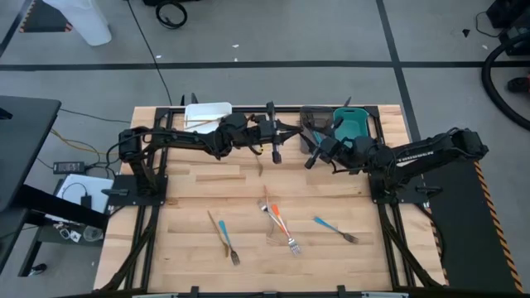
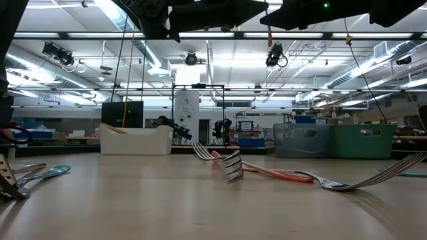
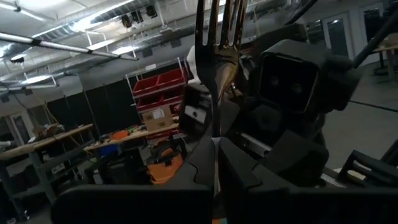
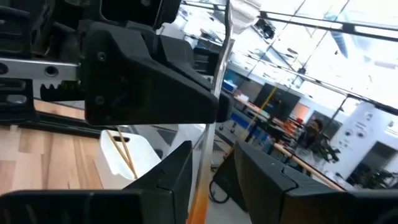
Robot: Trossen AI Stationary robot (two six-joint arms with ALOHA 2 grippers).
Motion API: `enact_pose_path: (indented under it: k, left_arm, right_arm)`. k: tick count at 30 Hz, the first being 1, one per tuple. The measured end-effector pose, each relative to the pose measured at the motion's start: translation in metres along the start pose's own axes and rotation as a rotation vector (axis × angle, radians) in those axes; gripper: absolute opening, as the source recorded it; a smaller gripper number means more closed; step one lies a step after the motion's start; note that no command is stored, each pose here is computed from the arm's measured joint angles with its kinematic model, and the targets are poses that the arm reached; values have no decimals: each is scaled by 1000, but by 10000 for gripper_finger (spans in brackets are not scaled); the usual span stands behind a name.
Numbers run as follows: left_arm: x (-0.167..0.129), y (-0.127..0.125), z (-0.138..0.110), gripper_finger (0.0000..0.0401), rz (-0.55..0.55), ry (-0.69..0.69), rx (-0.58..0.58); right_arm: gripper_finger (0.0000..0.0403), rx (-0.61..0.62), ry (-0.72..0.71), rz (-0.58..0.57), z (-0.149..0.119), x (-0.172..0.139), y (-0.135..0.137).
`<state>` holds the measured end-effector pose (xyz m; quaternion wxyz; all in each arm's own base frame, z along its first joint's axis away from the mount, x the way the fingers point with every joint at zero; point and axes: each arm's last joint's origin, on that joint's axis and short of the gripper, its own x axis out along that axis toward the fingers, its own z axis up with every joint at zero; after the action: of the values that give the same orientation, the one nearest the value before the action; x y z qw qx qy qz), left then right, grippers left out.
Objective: Sort silverware by color (type)
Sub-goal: Put the left orange fork into the green bin
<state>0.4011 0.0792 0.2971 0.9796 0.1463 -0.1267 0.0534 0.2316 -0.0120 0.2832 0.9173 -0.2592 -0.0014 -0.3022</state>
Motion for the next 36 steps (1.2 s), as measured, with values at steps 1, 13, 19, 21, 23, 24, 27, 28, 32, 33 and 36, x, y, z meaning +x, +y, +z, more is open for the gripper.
enact_pose_path:
  k: [1,13,19,21,23,24,27,28,32,33,36]
  left_arm:
    - [0,0,0,13,1,-4,1]
    - [0,0,1,13,-11,-12,4]
    - [0,0,0,16,-11,0,6]
    - [0,0,-2,23,-11,19,3]
    - [0,1,-5,37,-9,45,-2]
    - [-1,2,-6,47,-10,59,-3]
    - [-1,3,-10,80,-17,92,-13]
    - [-1,5,-11,91,-13,95,-15]
    - [-2,8,-16,124,-13,134,-50]
    - [-3,8,-18,128,-17,156,-60]
    - [-4,3,-26,131,-39,248,-87]
  right_arm:
    - [126,0,-1,2,0,0,0]
    - [67,-2,23,12,-3,0,1]
    - [32,-1,46,-19,-3,0,0]
    - [23,-7,63,-31,-4,0,0]
    - [15,-7,78,-38,-6,0,1]
    - [13,-1,82,-39,-6,0,1]
    - [13,16,90,-55,-6,0,0]
    - [14,22,97,-65,-7,0,0]
    - [15,27,140,-132,-8,0,-2]
    - [16,27,155,-152,-8,-1,-2]
    - [16,24,205,-193,-11,-1,-2]
